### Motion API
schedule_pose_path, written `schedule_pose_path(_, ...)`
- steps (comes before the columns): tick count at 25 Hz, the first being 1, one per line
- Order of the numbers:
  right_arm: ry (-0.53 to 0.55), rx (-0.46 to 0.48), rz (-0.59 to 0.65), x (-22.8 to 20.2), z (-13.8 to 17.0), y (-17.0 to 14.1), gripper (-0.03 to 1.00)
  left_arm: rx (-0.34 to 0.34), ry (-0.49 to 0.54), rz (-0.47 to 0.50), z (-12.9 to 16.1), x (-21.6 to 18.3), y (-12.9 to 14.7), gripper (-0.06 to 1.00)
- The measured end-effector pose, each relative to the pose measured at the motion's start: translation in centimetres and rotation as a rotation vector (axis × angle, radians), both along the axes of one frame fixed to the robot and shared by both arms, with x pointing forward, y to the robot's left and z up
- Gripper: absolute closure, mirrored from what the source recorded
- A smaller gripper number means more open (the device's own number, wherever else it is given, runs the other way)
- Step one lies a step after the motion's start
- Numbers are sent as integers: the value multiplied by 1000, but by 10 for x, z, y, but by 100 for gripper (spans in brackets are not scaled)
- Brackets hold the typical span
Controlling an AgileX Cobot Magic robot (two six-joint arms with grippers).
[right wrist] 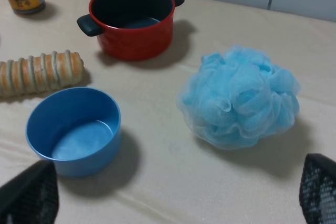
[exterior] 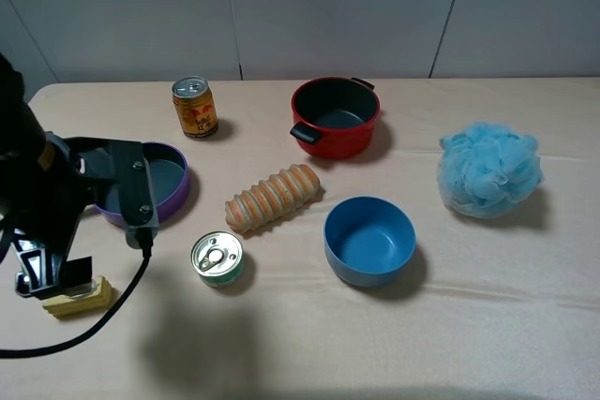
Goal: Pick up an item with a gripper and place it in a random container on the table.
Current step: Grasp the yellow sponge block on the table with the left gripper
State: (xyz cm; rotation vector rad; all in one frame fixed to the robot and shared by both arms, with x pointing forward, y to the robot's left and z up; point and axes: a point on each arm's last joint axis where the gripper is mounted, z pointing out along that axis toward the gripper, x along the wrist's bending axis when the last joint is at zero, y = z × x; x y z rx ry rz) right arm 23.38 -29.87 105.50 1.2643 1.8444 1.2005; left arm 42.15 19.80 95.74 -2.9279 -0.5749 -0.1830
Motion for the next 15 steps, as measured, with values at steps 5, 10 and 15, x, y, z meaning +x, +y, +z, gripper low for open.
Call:
schedule_pose_path(5, 0, 0, 0, 0, 0, 0, 27, 13, 36, -12, -22, 8, -7, -4)
schedule_pose_path(10, 0, 0, 0, 0, 0, 0, 27, 26, 82, -13, -43, 13, -12, -4)
schedule_pose_path(15, 0, 0, 0, 0, 0, 0, 27, 52, 134, -12, -61, 15, -13, -4)
